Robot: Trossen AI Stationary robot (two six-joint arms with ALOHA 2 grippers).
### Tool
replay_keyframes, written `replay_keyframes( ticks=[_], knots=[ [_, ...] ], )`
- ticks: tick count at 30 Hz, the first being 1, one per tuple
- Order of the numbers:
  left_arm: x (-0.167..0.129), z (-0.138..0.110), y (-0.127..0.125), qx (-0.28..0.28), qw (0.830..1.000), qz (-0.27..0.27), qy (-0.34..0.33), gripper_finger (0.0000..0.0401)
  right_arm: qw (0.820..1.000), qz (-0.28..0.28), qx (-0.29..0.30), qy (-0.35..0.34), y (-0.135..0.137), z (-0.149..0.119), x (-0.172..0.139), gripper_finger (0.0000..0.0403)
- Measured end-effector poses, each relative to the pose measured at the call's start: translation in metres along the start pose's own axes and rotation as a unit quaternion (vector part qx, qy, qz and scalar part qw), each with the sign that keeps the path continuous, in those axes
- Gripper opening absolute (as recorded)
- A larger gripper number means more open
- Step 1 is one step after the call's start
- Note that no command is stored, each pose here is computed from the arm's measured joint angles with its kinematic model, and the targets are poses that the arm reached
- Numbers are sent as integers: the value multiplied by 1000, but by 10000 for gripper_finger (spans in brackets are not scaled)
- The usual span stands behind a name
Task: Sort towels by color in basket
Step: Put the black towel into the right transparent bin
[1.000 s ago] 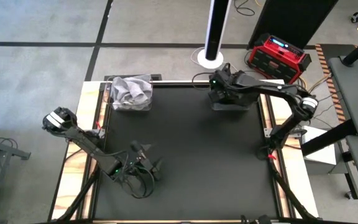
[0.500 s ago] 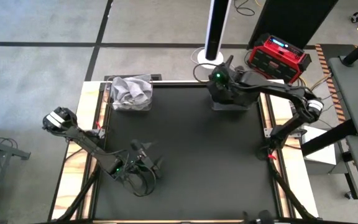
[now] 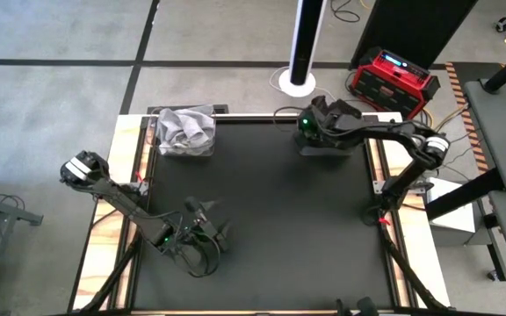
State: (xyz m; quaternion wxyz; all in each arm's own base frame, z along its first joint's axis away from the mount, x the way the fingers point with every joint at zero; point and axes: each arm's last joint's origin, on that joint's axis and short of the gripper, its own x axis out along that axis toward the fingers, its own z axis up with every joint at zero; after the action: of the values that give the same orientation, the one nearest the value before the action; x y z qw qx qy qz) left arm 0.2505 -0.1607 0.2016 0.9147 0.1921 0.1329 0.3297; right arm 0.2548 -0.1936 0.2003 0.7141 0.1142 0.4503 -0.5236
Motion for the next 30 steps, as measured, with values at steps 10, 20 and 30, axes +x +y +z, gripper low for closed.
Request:
replay_keyframes(
  ticks=[10, 20, 30],
  knots=[
    [0, 0, 0, -1, 1000, -1, 0, 291, 998, 54, 18, 8, 4, -16, 11, 9],
    [0, 0, 0, -5, 1000, -1, 0, 291, 997, 63, 26, -24, -8, -6, -13, 9],
    [0, 0, 0, -5, 1000, -1, 0, 291, 996, 55, 43, -59, -32, 11, -59, 9]
  ],
)
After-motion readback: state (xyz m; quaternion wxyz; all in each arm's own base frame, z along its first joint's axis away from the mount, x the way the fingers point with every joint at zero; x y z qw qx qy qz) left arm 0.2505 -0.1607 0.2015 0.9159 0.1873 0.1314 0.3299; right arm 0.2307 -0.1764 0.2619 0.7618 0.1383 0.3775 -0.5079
